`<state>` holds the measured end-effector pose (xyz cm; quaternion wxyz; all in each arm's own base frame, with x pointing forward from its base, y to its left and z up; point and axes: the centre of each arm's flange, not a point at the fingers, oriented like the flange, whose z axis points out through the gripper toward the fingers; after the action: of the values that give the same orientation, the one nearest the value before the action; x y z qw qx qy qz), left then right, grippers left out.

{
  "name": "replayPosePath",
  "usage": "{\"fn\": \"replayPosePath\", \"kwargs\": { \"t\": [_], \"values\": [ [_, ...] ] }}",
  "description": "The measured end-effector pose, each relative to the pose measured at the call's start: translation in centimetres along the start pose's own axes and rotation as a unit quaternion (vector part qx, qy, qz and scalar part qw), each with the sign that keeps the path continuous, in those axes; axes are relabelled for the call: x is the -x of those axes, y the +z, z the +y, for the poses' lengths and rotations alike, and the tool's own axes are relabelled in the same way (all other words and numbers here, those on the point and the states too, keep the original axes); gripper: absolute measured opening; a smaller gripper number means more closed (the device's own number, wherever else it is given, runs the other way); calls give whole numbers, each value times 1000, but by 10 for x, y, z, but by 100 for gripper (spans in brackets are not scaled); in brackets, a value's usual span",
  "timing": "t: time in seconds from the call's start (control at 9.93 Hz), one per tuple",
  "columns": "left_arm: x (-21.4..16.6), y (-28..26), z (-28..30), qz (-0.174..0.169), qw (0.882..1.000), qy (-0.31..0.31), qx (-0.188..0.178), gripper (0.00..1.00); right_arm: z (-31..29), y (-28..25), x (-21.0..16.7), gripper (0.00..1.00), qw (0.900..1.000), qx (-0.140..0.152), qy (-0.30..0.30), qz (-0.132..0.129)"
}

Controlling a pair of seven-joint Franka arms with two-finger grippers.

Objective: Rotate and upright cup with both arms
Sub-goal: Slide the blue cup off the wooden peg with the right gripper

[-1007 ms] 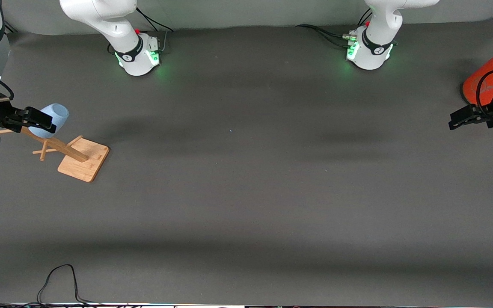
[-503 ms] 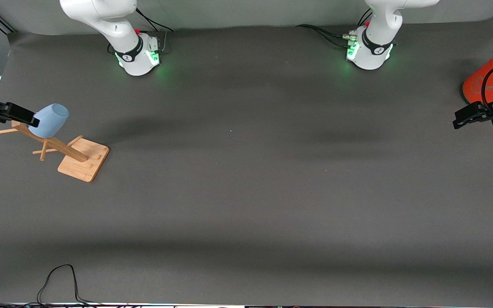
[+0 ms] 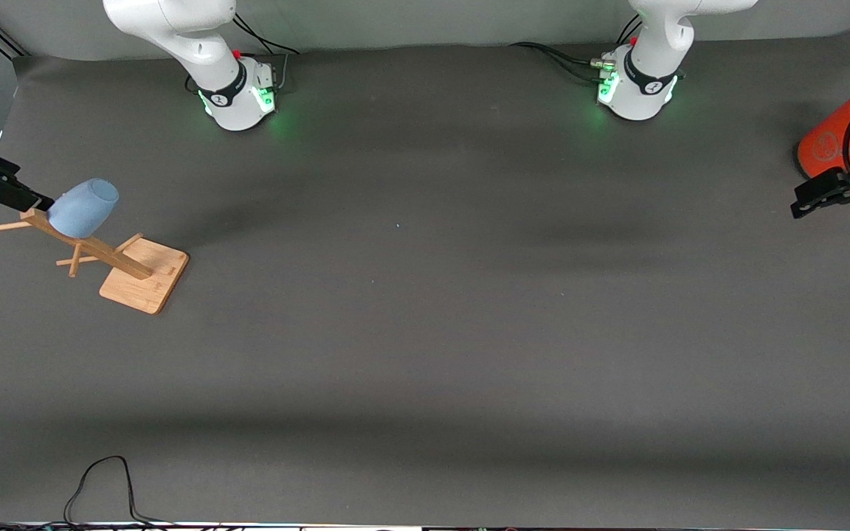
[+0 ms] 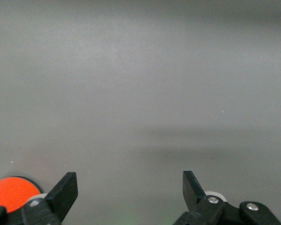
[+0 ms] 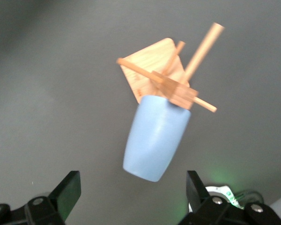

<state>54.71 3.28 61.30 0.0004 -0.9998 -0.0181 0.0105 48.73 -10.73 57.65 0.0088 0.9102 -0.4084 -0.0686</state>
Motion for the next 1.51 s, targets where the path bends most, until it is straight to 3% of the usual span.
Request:
{"fn": "replayPosePath", "kwargs": {
  "t": [0.2,0.4,1.11,1.51],
  "values": [
    [1,-18,-2,12,1000,-2,1,100,9,7,-2,100,994,-4,112,6],
    [6,-26,7,2,1000,6,1,100,14,13,-6,100,986,-9,165,7],
    [-8,-5,9,-14,1000,8,0,100,30,99,-11,100,982,-19,188,-1],
    [-5,-10,12,-11,1000,10,0,100,33,121,-10,100,981,-28,192,3]
  ]
}}
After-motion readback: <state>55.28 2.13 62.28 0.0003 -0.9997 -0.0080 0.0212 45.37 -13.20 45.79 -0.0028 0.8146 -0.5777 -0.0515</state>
